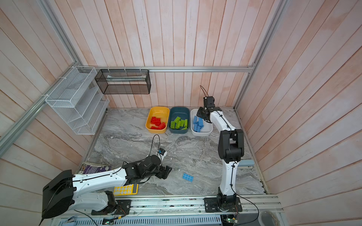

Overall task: Sort the legos into containers by color
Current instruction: Place the lego in the container, then pick up the lego from the middle-left of the table.

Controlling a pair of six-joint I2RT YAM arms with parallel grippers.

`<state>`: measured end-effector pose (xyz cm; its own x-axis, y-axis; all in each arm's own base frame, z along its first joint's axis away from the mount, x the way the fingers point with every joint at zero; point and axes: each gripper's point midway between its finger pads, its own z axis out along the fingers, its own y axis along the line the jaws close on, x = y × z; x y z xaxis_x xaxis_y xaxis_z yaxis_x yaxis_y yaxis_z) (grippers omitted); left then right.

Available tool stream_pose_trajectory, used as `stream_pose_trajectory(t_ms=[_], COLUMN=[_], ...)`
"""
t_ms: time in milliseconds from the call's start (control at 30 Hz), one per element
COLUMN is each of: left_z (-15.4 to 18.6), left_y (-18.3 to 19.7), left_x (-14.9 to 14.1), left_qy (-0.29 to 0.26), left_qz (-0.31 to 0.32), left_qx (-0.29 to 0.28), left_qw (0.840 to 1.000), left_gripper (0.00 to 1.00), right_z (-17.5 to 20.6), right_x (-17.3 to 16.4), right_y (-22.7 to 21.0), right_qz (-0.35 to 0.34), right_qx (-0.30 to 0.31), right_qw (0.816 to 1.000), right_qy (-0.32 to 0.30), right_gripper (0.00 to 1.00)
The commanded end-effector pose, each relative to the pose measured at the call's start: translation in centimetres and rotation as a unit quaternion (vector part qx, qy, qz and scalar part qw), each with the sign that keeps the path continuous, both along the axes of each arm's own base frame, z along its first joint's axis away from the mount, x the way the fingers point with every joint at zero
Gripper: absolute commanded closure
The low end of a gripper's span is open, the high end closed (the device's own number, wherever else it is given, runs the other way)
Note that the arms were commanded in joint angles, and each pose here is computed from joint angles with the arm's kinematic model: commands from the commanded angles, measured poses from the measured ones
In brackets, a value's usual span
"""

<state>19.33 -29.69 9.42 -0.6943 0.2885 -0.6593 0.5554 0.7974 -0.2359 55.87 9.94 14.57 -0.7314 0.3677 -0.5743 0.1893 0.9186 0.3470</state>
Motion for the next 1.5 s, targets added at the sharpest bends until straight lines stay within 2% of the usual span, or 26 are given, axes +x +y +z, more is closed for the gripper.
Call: stream_pose_trajectory(t_ms=[0,133,267,500,567,667,800,967,1300,1467], left_z=[1.0,1.1,1.0,-0.3,-0.9,-2.0,-3.6,-4.8,-7.0,-7.8], left_y=[-1.2,-2.1,-3.0,-5.8,-6.9,-8.0,-9.4,-11.5,-12.8,-13.0], left_x=[0.2,-0.5,-1.0,-2.6,-3.0,-3.0,-3.4,-4.3,-4.6,-4.4], left_qy=[-0.014,-0.015,-0.014,-0.002,0.007,0.016,0.024,0.042,0.061,0.062], left_qz=[-0.006,-0.015,-0.005,-0.013,-0.017,-0.003,0.000,-0.019,-0.023,-0.022], left_qx=[0.004,0.013,0.016,0.027,0.033,0.053,0.083,0.089,0.117,0.135], left_qw=[1.000,1.000,1.000,1.000,0.999,0.998,0.996,0.995,0.991,0.989], left_gripper=[0.12,0.12,0.12,0.12,0.12,0.11,0.08,0.08,0.09,0.15], right_z=[1.5,3.7,7.1,12.0,12.7,13.3,14.1,13.7,13.4,13.2], right_x=[0.6,-0.2,-1.9,-7.6,-9.3,-11.8,-14.2,-16.2,-18.0,-18.4], right_y=[0.3,0.3,0.2,0.1,0.2,0.2,0.1,0.0,-0.6,-0.8], right_qz=[0.010,0.014,0.019,0.032,0.041,0.050,0.058,0.066,0.069,0.068], right_qx=[0.002,0.004,0.015,0.049,0.057,0.064,0.071,0.071,0.055,0.048], right_qw=[1.000,0.999,0.996,0.987,0.984,0.980,0.976,0.976,0.976,0.977], right_qy=[-0.019,-0.044,-0.083,-0.152,-0.164,-0.182,-0.198,-0.193,-0.197,-0.196], right_gripper=[0.44,0.32,0.28,0.17,0.08,0.01,0.01,0.01,0.01,0.02])
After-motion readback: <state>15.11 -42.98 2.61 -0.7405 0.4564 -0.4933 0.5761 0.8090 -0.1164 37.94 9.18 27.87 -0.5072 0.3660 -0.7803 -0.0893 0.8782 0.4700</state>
